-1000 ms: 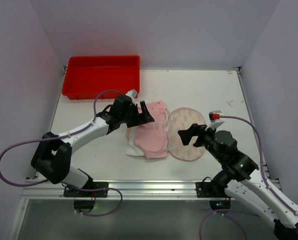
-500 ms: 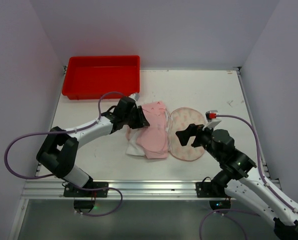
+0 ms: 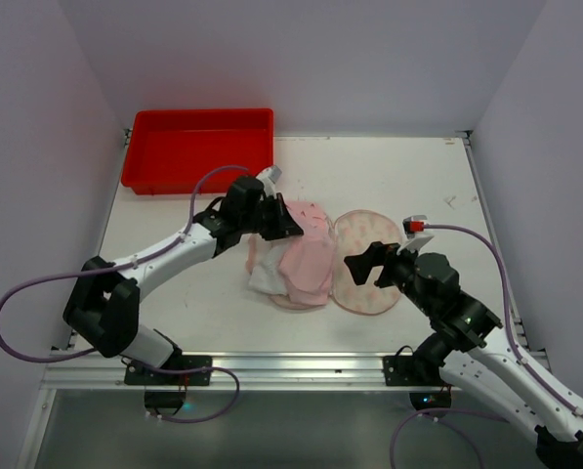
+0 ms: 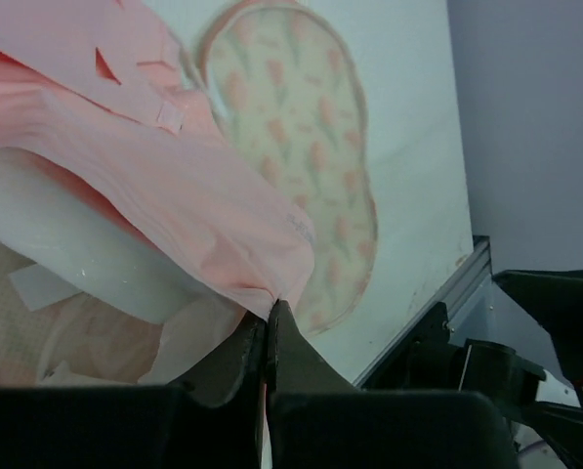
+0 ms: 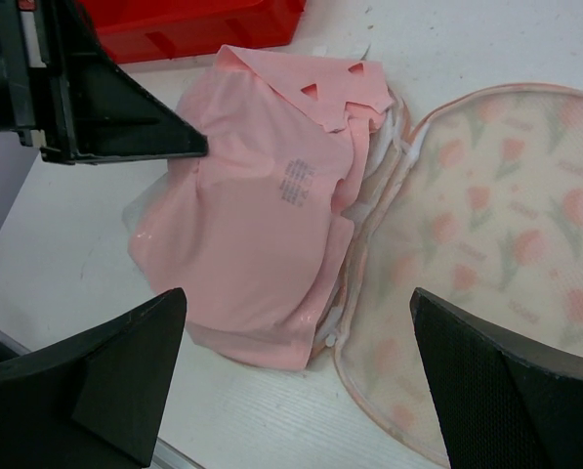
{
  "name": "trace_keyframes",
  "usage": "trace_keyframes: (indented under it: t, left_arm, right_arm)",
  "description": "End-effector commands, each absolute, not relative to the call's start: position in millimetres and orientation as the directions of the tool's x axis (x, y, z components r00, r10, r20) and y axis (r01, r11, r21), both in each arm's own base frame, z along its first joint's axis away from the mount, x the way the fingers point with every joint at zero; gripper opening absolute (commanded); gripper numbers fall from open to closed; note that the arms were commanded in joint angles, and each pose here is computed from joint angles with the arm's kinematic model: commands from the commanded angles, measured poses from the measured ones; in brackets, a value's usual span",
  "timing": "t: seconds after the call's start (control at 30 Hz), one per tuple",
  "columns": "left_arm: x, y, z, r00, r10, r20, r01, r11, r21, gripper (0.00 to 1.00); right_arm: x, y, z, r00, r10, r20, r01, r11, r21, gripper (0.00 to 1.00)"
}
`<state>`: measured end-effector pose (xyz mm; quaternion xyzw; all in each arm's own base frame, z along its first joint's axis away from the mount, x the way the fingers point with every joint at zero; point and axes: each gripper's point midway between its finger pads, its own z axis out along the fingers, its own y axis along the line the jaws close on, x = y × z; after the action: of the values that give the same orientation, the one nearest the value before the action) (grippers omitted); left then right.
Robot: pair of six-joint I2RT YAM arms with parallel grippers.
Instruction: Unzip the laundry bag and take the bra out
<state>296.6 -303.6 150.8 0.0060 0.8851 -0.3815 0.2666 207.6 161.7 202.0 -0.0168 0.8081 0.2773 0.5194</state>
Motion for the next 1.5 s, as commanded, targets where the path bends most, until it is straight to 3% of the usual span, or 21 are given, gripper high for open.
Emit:
trace_keyframes:
  t: [0.0, 0.07, 0.4, 0.53, 0.7, 1.07, 1.3, 1.47]
  left_arm:
    - [293, -327, 223, -0.807, -0.183, -0.561, 0.382, 0.563, -0.733, 0.0]
    - [294, -327, 224, -0.812, -0.184, -0.554, 0.373, 0.566, -0.735, 0.06]
    - [295, -307, 137, -0.857, -0.249, -0.451, 0.174, 0.684, -0.709, 0.11]
    - [293, -297, 109, -0.866, -0.276, -0.417, 0.098, 0.725, -0.682, 0.3]
    - [296, -304, 123, -0.852, -0.295, -0.433, 0.12, 0.694, -0.71, 0.56]
    - [287, -333, 164, -0.836, -0.228, -0.499, 0.225, 0.688, -0.69, 0.61]
    - [296, -320, 155, -0.816, -0.255, -0.519, 0.183, 0.737, -0.65, 0.88]
    - [295, -303, 127, -0.834, -0.256, -0.49, 0.127, 0.774, -0.621, 0.94]
  right_arm:
    - [210, 159, 212, -0.422, 0.276, -0.863, -0.321, 0.845, 0.427, 0.99]
    - [209, 160, 212, -0.426, 0.27, -0.864, -0.328, 0.843, 0.426, 0.99]
    - [215, 195, 182, -0.56, 0.221, -0.798, -0.349, 0.811, 0.469, 0.99]
    - [220, 214, 160, -0.657, 0.18, -0.732, -0.323, 0.811, 0.489, 0.98]
    - [218, 232, 139, -0.748, 0.115, -0.653, -0.297, 0.822, 0.486, 0.97]
    - [218, 224, 141, -0.72, 0.123, -0.683, -0.301, 0.832, 0.467, 0.97]
    - [219, 240, 135, -0.743, 0.096, -0.662, -0.322, 0.816, 0.48, 0.96]
    - [216, 264, 121, -0.77, -0.033, -0.637, -0.374, 0.832, 0.41, 0.96]
